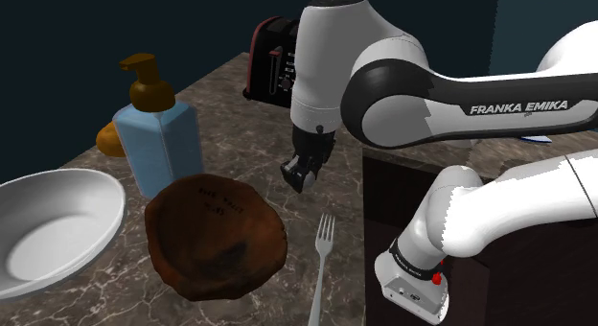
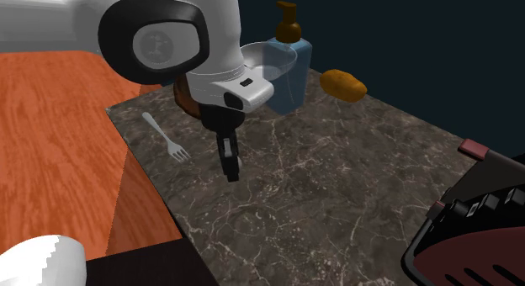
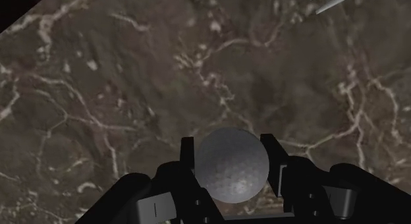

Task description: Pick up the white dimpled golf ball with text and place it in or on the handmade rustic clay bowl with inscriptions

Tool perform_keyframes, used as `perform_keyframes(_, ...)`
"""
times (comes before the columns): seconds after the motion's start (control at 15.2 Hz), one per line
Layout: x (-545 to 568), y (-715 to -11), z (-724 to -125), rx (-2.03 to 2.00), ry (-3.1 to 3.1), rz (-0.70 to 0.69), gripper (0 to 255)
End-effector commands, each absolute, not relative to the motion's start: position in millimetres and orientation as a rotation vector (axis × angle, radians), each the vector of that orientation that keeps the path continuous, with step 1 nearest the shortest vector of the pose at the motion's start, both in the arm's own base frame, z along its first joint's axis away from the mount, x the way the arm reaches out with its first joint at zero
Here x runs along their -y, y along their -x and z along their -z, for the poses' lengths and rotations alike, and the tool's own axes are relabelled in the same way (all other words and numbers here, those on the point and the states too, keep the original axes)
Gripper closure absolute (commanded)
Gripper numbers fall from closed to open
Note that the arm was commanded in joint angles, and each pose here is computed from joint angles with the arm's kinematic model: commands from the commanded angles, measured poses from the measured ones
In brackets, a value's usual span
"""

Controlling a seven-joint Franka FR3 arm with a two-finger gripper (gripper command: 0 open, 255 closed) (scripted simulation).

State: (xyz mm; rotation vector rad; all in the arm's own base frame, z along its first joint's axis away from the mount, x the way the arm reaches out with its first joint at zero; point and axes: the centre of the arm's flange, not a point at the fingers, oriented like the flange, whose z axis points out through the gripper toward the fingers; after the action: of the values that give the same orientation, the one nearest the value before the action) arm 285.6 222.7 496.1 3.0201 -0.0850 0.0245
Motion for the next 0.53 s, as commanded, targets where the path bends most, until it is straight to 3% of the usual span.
perform_keyframes(0.0, -221, -286, -494, 0.088, -3.014, -0.017, 255)
perform_keyframes(0.46, -220, -286, -504, 0.088, -3.014, -0.017, 255)
